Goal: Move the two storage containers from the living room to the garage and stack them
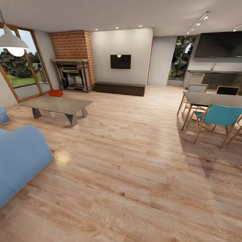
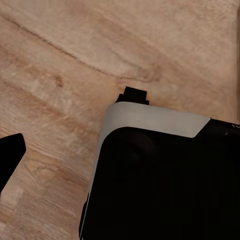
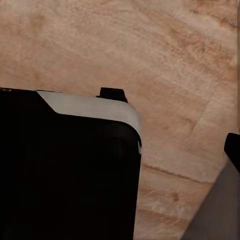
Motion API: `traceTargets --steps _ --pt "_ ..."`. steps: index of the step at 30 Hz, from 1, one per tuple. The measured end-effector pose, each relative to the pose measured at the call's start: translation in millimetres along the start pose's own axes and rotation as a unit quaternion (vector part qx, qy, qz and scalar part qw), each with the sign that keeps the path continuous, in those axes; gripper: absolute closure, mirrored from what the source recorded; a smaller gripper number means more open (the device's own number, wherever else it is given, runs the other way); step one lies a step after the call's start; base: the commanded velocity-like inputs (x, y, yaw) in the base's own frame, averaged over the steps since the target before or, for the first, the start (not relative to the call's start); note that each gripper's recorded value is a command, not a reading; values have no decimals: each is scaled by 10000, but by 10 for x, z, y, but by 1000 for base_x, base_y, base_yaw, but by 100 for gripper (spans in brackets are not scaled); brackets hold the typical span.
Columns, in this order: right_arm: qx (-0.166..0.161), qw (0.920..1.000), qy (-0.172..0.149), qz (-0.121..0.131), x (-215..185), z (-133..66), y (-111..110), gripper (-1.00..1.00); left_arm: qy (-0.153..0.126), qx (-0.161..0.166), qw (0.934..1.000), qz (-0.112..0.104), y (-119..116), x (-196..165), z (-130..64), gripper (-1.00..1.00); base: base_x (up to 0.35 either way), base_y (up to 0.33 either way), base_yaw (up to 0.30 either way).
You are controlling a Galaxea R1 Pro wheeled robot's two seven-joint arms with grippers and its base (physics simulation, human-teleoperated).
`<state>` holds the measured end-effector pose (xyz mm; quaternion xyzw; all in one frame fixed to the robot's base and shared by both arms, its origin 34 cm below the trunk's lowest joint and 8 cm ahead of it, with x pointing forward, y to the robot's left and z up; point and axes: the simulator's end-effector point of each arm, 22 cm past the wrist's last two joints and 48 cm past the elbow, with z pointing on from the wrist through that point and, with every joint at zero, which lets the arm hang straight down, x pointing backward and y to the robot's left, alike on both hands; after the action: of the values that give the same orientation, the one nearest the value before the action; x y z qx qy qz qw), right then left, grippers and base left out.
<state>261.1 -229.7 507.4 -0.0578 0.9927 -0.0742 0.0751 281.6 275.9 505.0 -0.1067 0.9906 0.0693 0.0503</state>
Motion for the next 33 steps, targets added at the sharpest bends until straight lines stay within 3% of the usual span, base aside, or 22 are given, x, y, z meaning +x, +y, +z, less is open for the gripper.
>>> traceTargets --steps 33 --pt "4 10000 2 9 0 1 -6 -100 -3 -15 10000 0 15 -4 1 -100 322 0 0"
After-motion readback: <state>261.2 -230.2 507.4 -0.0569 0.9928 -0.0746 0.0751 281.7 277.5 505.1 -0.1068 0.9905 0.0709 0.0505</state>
